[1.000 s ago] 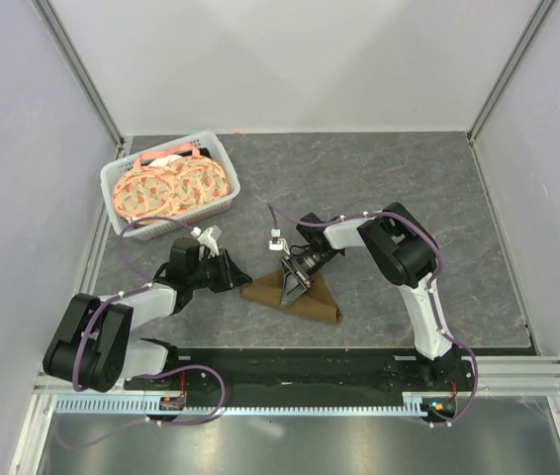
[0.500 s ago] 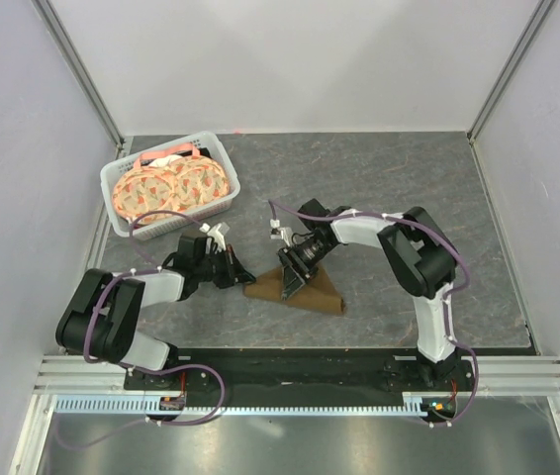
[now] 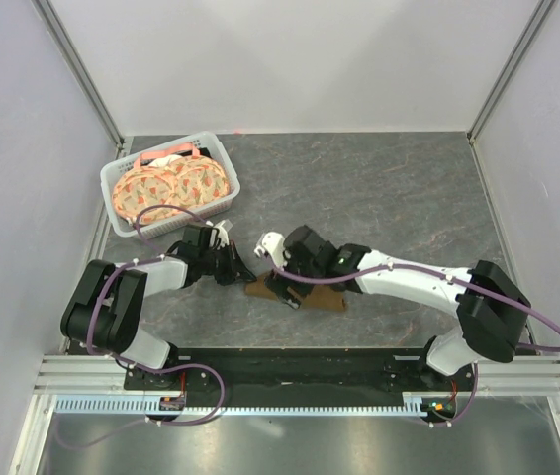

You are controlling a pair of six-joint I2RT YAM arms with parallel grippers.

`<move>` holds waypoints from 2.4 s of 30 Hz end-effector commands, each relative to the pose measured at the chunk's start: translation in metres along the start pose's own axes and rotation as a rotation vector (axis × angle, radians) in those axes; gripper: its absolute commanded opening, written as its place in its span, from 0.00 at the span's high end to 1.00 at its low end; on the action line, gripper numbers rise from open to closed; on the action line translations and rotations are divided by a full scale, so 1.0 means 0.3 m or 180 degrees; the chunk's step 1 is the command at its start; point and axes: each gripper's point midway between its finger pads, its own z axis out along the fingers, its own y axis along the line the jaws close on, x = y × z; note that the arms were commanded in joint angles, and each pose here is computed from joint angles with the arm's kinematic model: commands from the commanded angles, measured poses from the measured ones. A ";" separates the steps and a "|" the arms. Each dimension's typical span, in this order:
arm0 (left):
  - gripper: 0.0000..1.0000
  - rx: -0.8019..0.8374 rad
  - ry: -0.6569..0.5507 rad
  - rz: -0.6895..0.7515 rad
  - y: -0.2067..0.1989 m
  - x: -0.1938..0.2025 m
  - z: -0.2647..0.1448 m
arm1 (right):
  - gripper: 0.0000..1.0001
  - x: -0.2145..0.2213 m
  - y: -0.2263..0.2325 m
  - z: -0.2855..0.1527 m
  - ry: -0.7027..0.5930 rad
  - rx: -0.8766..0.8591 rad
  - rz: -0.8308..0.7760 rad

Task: Fold the napkin, place the utensils inside, and roll it up
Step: Roll the napkin with the utensil

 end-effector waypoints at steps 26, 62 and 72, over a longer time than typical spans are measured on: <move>0.98 -0.0183 0.0141 -0.0046 0.002 -0.001 -0.019 | 0.27 0.340 -0.058 0.123 0.0984 0.0698 -0.0231; 0.35 0.0005 -0.1000 0.0640 -0.111 -0.148 -0.173 | 0.71 0.212 -0.030 0.194 0.0445 -0.2566 0.1835; 0.47 0.0282 -0.0874 0.0795 -0.108 -0.130 -0.082 | 0.70 0.227 -0.069 0.220 0.0489 -0.2554 0.1971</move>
